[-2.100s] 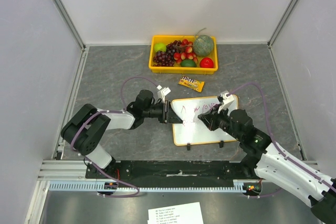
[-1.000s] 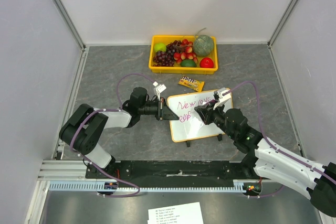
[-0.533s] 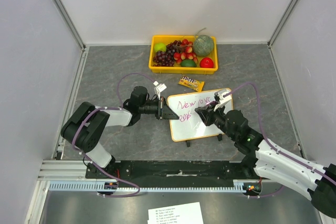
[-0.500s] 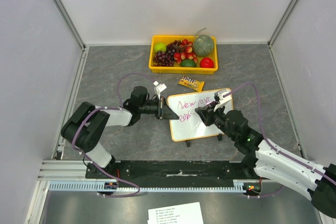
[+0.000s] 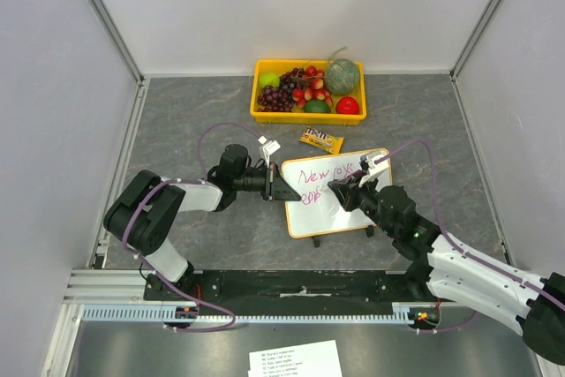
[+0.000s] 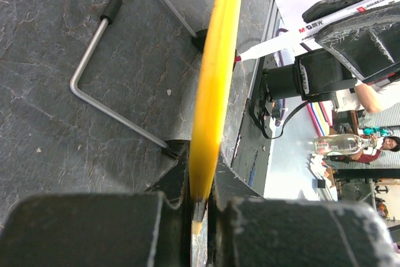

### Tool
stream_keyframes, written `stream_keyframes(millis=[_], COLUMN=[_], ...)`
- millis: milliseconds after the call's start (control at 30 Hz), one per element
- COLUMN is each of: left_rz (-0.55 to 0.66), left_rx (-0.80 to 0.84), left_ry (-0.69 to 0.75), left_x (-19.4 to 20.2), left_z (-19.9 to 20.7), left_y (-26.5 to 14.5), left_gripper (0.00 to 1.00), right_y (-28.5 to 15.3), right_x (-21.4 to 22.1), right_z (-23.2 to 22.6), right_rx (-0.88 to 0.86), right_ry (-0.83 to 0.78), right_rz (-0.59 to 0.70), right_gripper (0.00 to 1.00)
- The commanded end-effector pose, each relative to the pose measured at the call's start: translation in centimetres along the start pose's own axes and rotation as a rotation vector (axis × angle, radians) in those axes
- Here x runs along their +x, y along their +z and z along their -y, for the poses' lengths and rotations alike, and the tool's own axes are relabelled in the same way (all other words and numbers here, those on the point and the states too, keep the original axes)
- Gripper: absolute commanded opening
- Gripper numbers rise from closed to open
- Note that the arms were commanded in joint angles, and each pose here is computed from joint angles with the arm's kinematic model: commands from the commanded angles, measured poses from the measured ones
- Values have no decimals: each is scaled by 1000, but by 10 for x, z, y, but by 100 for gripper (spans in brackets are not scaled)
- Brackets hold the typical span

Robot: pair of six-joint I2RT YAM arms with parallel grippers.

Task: Write a sentence on the whiteboard
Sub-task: Move the whiteboard to the center of the board, then write a sentence on the whiteboard.

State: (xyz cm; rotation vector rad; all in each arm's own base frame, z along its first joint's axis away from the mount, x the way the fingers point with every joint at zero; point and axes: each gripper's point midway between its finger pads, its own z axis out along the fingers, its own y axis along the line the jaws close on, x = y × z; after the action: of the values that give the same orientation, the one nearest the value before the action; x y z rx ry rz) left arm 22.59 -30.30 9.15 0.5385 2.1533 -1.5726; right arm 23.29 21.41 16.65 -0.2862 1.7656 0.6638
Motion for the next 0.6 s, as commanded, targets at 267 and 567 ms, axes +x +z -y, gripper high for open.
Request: stream_keyframes(millis=[267,567], left_rz=[-25,-27], left_rx=[-273,-270], left_ry=[-118,-120], left_x=[27,27], left_z=[-66,-66], left_y=[-11,-10], left_gripper=[2,2], right_y=[6,2], right_x=[-4,8], right_z=[5,13], right_rx=[38,68], right_ry=[8,2], right_rz=[26,-5], right_gripper=[0,0])
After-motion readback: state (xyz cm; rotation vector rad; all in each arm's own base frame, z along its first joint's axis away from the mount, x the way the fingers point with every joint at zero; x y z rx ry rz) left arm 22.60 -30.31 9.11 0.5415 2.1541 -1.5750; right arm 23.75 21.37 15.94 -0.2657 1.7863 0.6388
